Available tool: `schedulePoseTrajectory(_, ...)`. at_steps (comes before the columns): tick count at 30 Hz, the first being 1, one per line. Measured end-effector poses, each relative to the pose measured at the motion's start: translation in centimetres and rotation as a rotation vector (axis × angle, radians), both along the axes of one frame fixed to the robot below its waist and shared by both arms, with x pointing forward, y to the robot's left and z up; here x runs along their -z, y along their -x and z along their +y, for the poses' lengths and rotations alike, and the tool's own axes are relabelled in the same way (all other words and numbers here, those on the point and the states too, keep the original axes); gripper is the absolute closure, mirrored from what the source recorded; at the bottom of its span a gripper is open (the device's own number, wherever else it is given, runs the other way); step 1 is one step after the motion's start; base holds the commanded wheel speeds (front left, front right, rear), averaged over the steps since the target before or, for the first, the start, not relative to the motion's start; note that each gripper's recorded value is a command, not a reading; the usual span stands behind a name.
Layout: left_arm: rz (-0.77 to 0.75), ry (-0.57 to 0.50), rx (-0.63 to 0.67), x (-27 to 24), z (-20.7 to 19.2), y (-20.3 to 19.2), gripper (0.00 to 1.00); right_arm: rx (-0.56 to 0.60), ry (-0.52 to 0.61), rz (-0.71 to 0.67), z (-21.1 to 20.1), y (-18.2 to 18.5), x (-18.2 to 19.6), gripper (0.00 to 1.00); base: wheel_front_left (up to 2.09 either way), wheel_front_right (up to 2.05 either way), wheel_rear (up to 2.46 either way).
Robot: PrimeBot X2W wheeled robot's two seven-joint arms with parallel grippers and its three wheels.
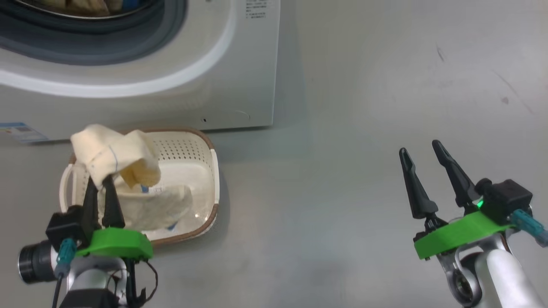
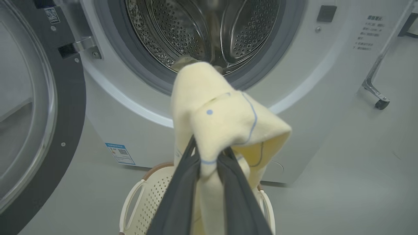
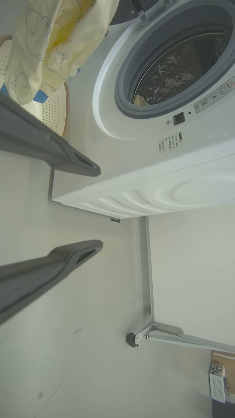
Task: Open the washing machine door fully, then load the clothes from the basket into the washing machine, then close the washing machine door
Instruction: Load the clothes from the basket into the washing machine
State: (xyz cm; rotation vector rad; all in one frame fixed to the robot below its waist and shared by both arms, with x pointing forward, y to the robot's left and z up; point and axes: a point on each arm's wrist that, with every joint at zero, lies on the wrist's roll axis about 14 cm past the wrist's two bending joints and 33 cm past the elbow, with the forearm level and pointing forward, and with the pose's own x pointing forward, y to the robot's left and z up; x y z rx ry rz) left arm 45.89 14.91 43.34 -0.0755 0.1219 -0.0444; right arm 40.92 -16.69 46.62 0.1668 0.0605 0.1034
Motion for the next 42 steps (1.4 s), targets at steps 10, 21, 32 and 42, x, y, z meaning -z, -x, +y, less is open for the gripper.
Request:
schedulePoseTrajectory(10,-0.056,-0.004,-0.015,-3.5,0.6,4.8,1.0,-0.016,0.008,-0.017,0.5,3.2,-2.1,0.0,0.0,0.0,0.0)
schedulePoseTrajectory(21,-0.073,-0.005,-0.054,-5.2,1.6,8.8,1.0,-0.034,0.006,-0.02,1.3,5.6,-3.3,0.0,0.0,0.0,0.0)
schedulePoseTrajectory(32,-0.077,-0.008,-0.057,-5.7,1.8,10.1,1.0,-0.033,0.004,-0.037,1.5,6.4,-4.1,0.0,0.0,0.0,0.0)
schedulePoseTrajectory(42,-0.087,-0.011,-0.042,-6.1,1.5,10.1,1.0,-0.027,0.001,-0.026,1.4,6.8,-3.8,0.0,0.0,0.0,0.0)
